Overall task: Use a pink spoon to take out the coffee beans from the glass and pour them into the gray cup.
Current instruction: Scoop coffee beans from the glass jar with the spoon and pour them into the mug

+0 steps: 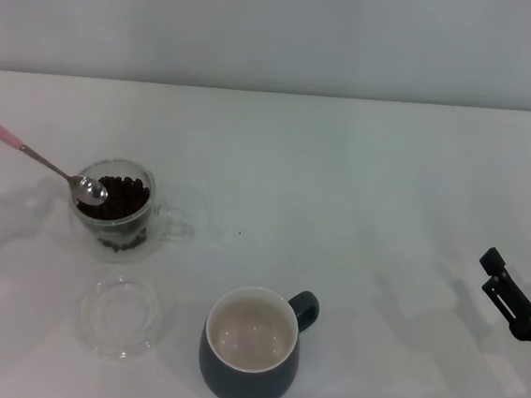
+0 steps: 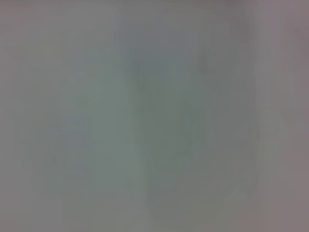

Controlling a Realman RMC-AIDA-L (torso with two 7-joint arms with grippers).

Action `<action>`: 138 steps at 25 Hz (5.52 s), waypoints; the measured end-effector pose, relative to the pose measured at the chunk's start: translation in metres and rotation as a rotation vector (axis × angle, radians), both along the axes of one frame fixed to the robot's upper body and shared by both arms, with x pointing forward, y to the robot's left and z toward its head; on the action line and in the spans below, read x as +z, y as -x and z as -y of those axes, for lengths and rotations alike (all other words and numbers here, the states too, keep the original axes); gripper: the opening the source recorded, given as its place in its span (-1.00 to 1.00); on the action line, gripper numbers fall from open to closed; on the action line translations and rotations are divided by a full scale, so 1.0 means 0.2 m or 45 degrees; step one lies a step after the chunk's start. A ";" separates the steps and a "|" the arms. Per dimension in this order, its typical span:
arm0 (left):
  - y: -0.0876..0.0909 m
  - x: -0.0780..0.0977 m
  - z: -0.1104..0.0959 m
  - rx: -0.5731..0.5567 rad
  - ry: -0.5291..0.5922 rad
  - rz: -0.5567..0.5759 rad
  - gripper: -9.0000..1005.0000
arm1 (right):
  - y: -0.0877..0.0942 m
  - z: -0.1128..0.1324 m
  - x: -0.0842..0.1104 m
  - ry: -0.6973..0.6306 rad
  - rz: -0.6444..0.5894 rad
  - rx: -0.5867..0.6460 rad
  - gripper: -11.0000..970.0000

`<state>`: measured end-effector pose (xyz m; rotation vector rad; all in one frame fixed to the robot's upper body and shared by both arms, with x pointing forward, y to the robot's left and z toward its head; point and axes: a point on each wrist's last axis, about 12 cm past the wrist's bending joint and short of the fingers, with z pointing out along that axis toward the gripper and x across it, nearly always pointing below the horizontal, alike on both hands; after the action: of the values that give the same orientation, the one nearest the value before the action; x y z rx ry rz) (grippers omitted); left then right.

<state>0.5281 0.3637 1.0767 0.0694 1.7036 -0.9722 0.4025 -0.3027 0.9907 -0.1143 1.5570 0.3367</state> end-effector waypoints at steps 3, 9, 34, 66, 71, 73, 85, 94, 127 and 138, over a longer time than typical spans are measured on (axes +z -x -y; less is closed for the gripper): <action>-0.02 -0.01 0.02 0.013 -0.026 0.009 -0.72 | 0.00 0.00 0.00 0.002 0.000 0.000 0.77; -0.08 -0.04 0.15 0.005 -0.099 0.087 -0.72 | 0.00 0.01 0.00 0.009 0.001 -0.001 0.77; -0.06 -0.19 0.20 0.142 0.143 -0.306 -0.72 | 0.00 0.02 -0.01 0.014 -0.014 -0.019 0.77; 0.08 -0.20 0.09 0.272 0.468 -0.362 -0.72 | 0.00 0.02 -0.01 0.014 -0.016 -0.021 0.77; 0.10 -0.21 0.08 0.316 0.524 -0.374 -0.72 | 0.00 0.02 -0.01 0.014 -0.016 -0.021 0.77; 0.11 -0.22 0.08 0.326 0.528 -0.383 -0.72 | 0.00 0.02 -0.01 0.015 -0.015 -0.021 0.77; 0.12 -0.22 0.11 0.280 0.573 -0.396 -0.72 | 0.00 0.02 -0.01 0.016 -0.014 -0.020 0.77; 0.13 -0.19 0.16 0.189 0.634 -0.369 -0.72 | 0.00 0.02 -0.01 0.017 -0.019 -0.020 0.77; 0.19 -0.20 0.45 -0.309 0.545 -0.502 -0.72 | -0.01 0.02 -0.01 0.020 -0.017 -0.017 0.77; 0.16 -0.18 0.45 -0.394 0.387 -0.461 -0.72 | -0.01 0.02 -0.01 0.017 -0.012 -0.016 0.77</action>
<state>0.4951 0.2736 1.0405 -0.0481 1.8838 -1.5406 0.4039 -0.3066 0.9897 -0.1135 1.5688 0.3178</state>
